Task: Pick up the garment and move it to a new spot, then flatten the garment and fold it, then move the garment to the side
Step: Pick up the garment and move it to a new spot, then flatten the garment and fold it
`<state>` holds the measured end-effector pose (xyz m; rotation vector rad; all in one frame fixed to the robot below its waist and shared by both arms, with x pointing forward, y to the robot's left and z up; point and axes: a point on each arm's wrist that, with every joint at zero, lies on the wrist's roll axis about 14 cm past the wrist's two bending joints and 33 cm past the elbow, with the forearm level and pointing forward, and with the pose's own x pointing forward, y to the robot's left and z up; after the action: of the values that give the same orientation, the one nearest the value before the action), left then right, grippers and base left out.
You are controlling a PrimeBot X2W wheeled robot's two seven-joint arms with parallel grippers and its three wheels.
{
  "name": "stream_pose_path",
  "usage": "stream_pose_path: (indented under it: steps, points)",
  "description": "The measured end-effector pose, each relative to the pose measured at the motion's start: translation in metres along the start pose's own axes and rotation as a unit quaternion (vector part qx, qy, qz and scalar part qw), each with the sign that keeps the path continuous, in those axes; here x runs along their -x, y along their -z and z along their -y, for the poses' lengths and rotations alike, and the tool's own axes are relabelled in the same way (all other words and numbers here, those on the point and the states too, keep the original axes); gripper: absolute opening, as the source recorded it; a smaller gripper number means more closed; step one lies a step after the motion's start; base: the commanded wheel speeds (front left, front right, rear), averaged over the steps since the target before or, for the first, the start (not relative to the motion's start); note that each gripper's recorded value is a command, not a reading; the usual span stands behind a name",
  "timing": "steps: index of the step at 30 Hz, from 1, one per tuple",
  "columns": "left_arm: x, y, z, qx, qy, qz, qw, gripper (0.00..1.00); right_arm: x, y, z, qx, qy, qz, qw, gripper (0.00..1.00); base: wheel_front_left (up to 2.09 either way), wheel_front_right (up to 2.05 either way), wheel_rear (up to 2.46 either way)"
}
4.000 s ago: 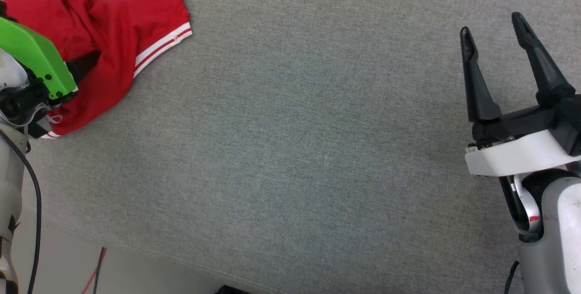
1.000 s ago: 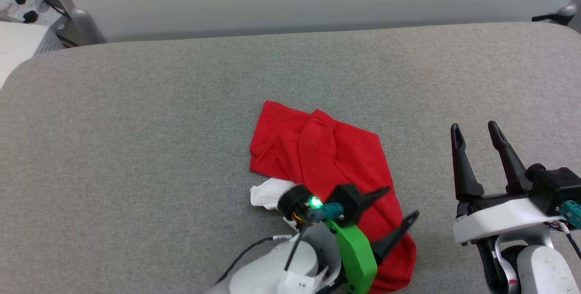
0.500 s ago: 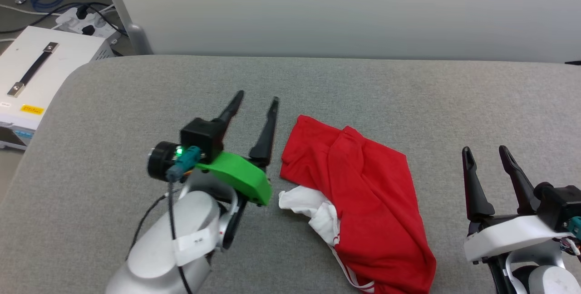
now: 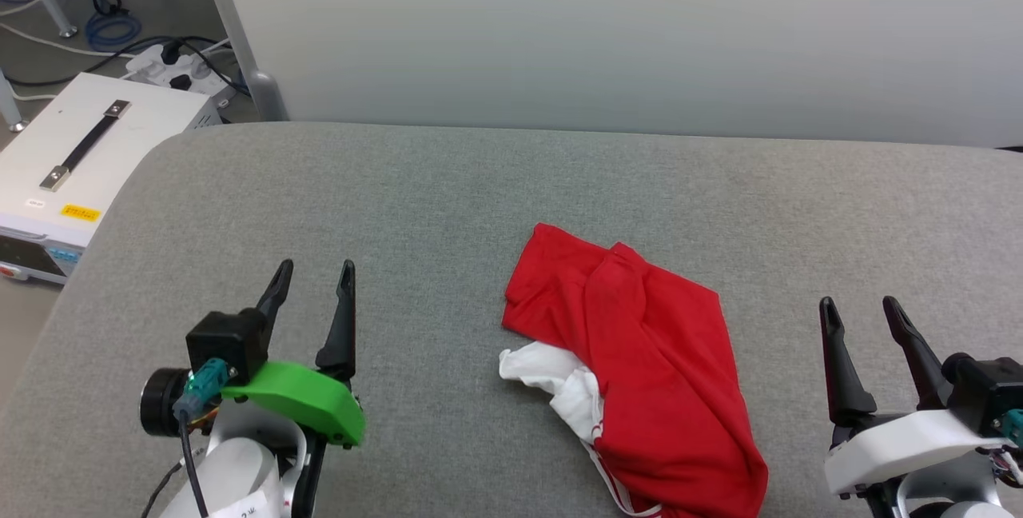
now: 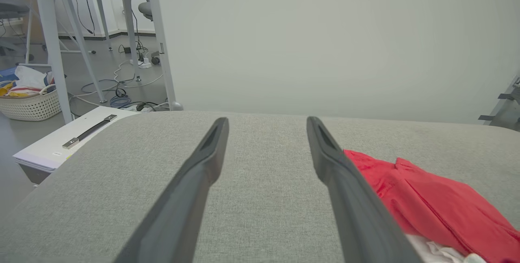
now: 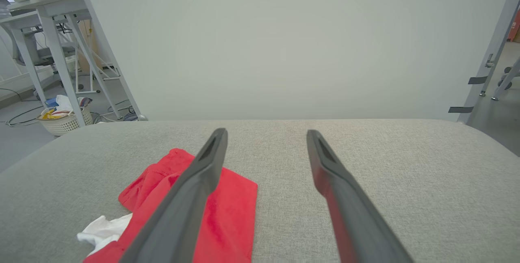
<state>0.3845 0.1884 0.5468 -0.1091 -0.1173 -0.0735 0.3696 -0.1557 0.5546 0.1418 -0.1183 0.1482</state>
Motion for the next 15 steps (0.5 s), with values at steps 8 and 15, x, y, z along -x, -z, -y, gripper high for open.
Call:
stream_pose_path:
  steps: [8,15]
  points:
    - [0.012,0.002,0.009,-0.001,0.015,-0.004,1.0,1.0,0.017,-0.004,0.006,0.001,0.012,-0.001,1.0,1.0,0.0,0.0,0.0]
    - [0.012,0.004,0.016,-0.001,0.026,-0.009,1.0,1.0,0.024,-0.007,0.012,0.003,0.022,-0.002,1.0,1.0,0.0,0.0,0.0]
